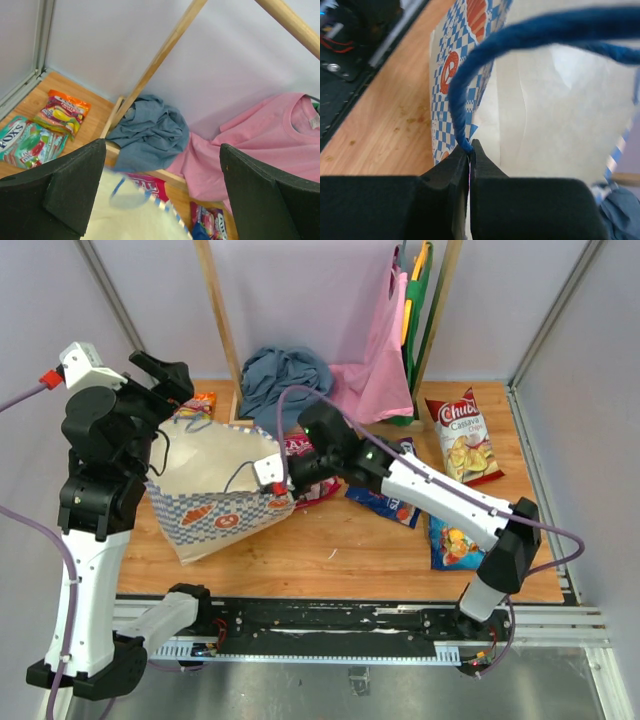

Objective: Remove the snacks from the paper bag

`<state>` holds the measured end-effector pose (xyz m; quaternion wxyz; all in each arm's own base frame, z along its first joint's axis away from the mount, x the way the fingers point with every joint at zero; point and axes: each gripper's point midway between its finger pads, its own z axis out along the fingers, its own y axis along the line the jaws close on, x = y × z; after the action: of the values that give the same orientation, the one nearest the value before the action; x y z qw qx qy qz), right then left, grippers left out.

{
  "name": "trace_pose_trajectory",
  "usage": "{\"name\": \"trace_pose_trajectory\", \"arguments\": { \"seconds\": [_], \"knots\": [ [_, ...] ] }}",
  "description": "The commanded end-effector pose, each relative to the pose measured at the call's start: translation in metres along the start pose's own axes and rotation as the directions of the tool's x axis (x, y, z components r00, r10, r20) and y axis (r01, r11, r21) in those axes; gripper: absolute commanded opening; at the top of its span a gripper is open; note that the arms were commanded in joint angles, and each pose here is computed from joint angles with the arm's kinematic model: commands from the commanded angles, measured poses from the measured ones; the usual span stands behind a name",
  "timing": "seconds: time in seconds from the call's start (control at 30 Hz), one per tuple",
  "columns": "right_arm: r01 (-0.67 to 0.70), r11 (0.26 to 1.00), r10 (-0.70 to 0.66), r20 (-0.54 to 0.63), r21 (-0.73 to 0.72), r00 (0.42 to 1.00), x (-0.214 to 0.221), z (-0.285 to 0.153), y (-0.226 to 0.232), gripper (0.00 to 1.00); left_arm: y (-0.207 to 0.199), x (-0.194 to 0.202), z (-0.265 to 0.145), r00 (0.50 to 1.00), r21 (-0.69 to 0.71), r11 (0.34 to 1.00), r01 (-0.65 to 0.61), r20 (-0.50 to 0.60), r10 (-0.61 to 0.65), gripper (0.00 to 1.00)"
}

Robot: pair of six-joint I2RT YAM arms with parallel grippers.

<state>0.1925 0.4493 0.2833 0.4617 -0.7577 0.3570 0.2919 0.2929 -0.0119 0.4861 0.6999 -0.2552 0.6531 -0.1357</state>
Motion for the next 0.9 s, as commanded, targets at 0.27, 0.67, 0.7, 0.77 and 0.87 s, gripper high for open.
{"name": "trace_pose_trajectory", "arguments": {
  "seconds": [0.27,0.67,0.7,0.77,0.87],
  "knots": [
    [-0.128,0.891,0.275,0.293,-0.436,0.916,-0.044,-0.01,-0.007,0.0,0.007,-0.009,-0.001,0.998,-0.026,0.999,-0.045,0.042,0.047,1.0],
    [0.008,0.907,0.128,0.293,-0.422,0.948,-0.062,0.008,0.006,0.01,0.01,-0.016,-0.001,0.995,-0.043,0.996,-0.079,0.06,0.082,1.0],
    [0.011,0.912,0.114,0.277,-0.41,0.954,-0.062,0.009,0.005,0.01,0.011,-0.016,-0.002,0.995,-0.046,0.996,-0.081,0.06,0.084,1.0],
    [-0.01,0.928,0.1,0.225,-0.373,0.969,-0.058,0.013,0.001,0.01,0.013,-0.014,-0.001,0.994,-0.055,0.995,-0.084,0.059,0.087,1.0],
    [-0.088,0.967,0.119,0.12,-0.241,0.986,-0.042,0.024,-0.017,0.01,0.019,-0.007,-0.001,0.995,-0.07,0.994,-0.083,0.049,0.086,1.0]
  ]
}}
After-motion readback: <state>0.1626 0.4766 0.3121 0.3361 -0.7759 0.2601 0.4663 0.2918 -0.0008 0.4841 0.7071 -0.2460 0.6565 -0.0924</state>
